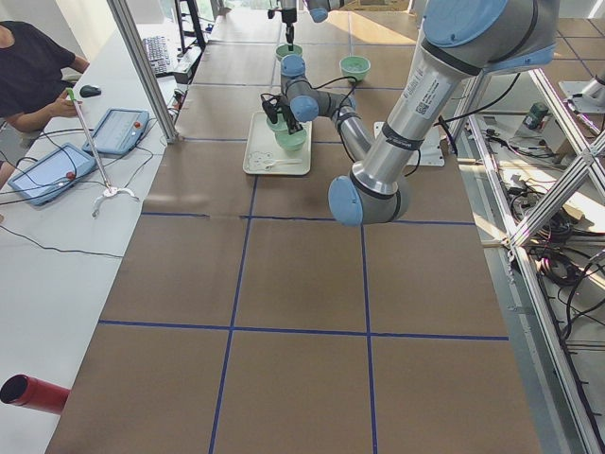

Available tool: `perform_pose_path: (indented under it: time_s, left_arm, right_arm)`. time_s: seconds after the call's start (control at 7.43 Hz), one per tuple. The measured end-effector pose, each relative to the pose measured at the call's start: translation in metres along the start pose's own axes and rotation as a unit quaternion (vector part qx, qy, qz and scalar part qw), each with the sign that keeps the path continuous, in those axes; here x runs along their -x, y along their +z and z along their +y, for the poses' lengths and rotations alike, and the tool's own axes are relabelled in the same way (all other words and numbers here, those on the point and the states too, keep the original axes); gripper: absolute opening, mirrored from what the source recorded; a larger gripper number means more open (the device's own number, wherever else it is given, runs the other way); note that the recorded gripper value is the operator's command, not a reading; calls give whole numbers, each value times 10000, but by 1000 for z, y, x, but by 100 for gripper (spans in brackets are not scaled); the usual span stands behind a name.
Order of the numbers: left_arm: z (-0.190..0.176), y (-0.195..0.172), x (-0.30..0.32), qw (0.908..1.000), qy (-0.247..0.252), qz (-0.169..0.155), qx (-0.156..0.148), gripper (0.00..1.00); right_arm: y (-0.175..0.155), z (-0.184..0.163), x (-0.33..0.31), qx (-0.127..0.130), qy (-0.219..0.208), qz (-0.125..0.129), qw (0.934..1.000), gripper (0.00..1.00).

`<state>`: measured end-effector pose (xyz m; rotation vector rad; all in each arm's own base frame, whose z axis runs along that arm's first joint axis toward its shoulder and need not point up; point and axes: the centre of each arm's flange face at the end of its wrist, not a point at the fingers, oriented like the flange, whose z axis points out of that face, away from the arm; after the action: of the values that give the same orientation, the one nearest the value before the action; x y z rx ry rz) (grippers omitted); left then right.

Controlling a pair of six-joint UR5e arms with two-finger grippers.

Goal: Stack green bowls together

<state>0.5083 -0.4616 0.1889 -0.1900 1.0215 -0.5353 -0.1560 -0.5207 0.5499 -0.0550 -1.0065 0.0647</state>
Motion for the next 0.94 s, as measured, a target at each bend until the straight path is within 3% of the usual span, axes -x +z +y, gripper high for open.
perform_pose_path:
  time_s: [0.27, 0.4, 0.94]
  left_arm:
    - [10, 13, 1, 10000, 16, 25, -50, 0]
    - [10, 14, 2, 10000, 6, 18, -64, 99]
    - [2, 11, 13, 9994, 88, 55, -334, 100]
  right_arm:
    - [-11, -8, 7, 1, 51, -95, 9999, 0]
    - [-14, -9, 11, -11, 39, -119, 9999, 0]
    - [-51, -13, 80, -75, -256, -423, 9987, 0]
